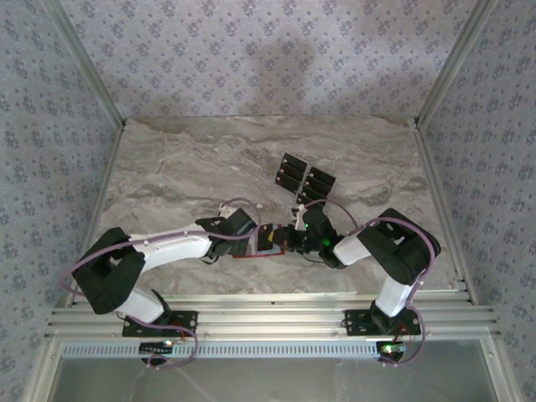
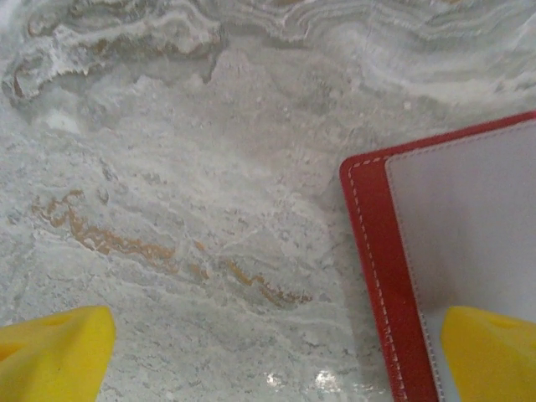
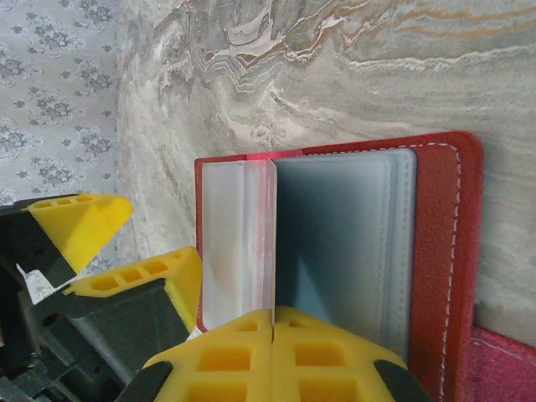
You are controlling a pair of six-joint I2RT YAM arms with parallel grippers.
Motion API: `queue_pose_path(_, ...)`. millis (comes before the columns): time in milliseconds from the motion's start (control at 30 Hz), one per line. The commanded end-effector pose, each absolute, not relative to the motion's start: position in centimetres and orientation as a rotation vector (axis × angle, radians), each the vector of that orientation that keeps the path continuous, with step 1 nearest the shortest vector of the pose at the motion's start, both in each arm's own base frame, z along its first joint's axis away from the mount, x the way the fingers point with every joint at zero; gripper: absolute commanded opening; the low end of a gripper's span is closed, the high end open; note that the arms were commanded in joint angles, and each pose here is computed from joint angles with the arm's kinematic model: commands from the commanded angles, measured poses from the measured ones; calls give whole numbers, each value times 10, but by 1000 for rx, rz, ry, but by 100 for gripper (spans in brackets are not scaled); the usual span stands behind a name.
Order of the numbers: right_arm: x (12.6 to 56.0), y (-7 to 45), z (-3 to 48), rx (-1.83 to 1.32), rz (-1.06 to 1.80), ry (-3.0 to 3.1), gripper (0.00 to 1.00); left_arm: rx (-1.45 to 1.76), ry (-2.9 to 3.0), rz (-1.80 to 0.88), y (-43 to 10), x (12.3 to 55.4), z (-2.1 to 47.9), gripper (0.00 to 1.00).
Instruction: Put the credit cards into the card holder
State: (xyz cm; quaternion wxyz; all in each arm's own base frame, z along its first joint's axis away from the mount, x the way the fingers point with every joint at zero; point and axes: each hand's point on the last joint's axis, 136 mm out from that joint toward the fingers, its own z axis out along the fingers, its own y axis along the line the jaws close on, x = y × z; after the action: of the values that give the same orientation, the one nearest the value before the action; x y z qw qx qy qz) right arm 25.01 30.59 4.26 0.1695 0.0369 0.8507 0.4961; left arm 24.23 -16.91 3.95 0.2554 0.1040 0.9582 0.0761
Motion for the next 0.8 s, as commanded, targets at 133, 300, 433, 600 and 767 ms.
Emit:
queue_pose_path(133,254,308,51,77,1454,2395,0,283,2631,262,-158,235,27,100)
queue_pose_path(300,256,312,64,35,1505,2364,0,288,2635,288,-155,235,23,100)
queue_pose_path(433,257,314,66,21,1537,2368,0,301,2637,302,-154,234,21,100)
queue_pose_path(600,258,315,61,61,1587,2371,0,299,2636,303,-153,234,21,100)
queue_pose_path(767,258,316,54,92,1616,2372,0,296,2636,311,-152,235,21,100)
